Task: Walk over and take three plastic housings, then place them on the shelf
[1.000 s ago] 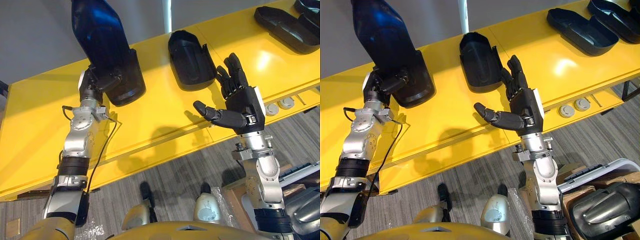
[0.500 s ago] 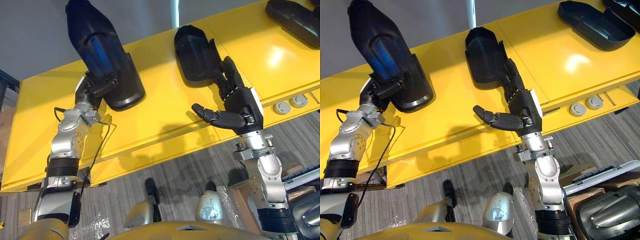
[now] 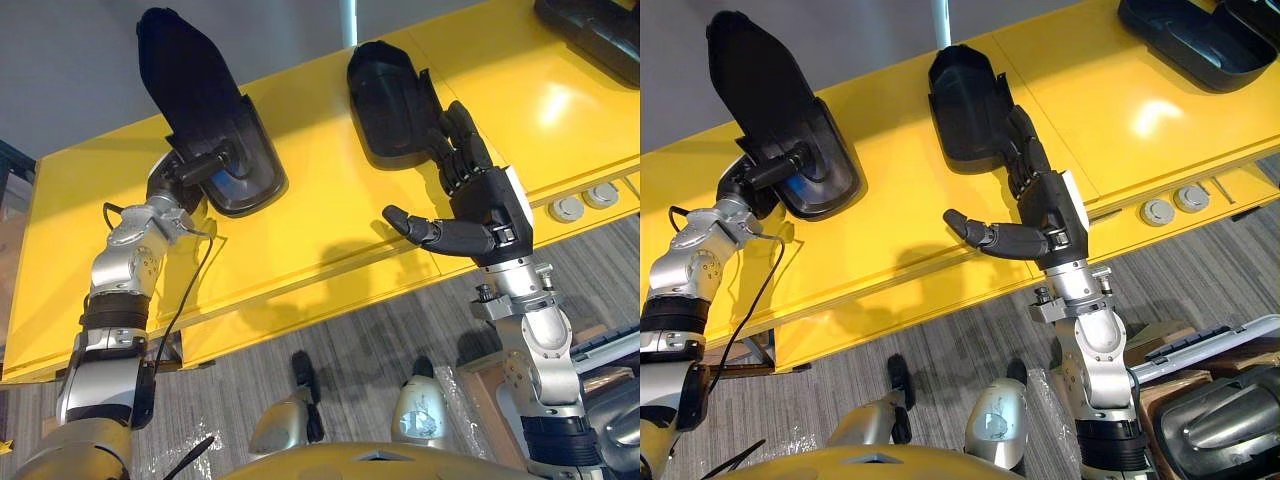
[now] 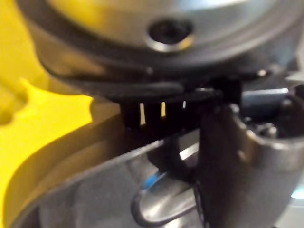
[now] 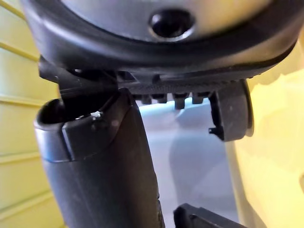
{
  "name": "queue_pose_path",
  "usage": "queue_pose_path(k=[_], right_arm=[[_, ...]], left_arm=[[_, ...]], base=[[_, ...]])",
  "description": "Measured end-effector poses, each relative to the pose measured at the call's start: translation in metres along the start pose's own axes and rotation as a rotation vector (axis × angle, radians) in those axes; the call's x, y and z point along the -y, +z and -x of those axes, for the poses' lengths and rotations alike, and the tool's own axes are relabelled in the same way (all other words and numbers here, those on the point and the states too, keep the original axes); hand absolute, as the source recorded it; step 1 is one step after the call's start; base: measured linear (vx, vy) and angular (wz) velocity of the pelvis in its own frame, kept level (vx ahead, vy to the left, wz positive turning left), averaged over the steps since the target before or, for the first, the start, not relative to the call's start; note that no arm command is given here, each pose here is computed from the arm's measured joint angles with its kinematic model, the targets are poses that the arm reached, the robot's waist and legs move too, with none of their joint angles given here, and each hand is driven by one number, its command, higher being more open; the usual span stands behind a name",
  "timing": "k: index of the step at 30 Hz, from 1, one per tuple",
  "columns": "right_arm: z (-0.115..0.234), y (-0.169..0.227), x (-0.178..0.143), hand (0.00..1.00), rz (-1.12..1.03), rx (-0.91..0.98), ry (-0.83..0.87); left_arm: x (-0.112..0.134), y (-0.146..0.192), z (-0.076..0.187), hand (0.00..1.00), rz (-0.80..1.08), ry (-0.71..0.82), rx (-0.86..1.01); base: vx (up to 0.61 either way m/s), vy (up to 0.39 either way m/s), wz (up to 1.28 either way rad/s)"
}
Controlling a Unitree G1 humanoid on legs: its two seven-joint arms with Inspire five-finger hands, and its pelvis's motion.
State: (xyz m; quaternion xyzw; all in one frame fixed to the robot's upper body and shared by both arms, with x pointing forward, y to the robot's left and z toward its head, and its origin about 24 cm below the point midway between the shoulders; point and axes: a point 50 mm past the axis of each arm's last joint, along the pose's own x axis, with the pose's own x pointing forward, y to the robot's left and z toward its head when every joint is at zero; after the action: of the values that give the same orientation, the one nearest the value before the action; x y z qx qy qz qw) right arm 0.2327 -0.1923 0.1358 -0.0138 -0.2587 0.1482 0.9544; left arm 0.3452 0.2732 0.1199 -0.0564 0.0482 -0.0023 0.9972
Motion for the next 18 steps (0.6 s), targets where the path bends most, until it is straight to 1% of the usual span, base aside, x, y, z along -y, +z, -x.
queue_pose_path(k=[4, 18], right_arm=[[0.0000, -0.0005, -0.0004, 1.00, -0.002, -0.005, 0.007], [0.0001, -0.0006, -0.0006, 1.00, -0.002, -0.005, 0.008]], left_arm=[[0.0014, 0.0020, -0.0015, 1.00, -0.076, 0.001, -0.013], [0.0035, 0.0026, -0.0022, 1.00, -0.092, 0.010, 0.012]], base=[[0.00, 0.000, 0.00], [0.00, 0.000, 0.00]])
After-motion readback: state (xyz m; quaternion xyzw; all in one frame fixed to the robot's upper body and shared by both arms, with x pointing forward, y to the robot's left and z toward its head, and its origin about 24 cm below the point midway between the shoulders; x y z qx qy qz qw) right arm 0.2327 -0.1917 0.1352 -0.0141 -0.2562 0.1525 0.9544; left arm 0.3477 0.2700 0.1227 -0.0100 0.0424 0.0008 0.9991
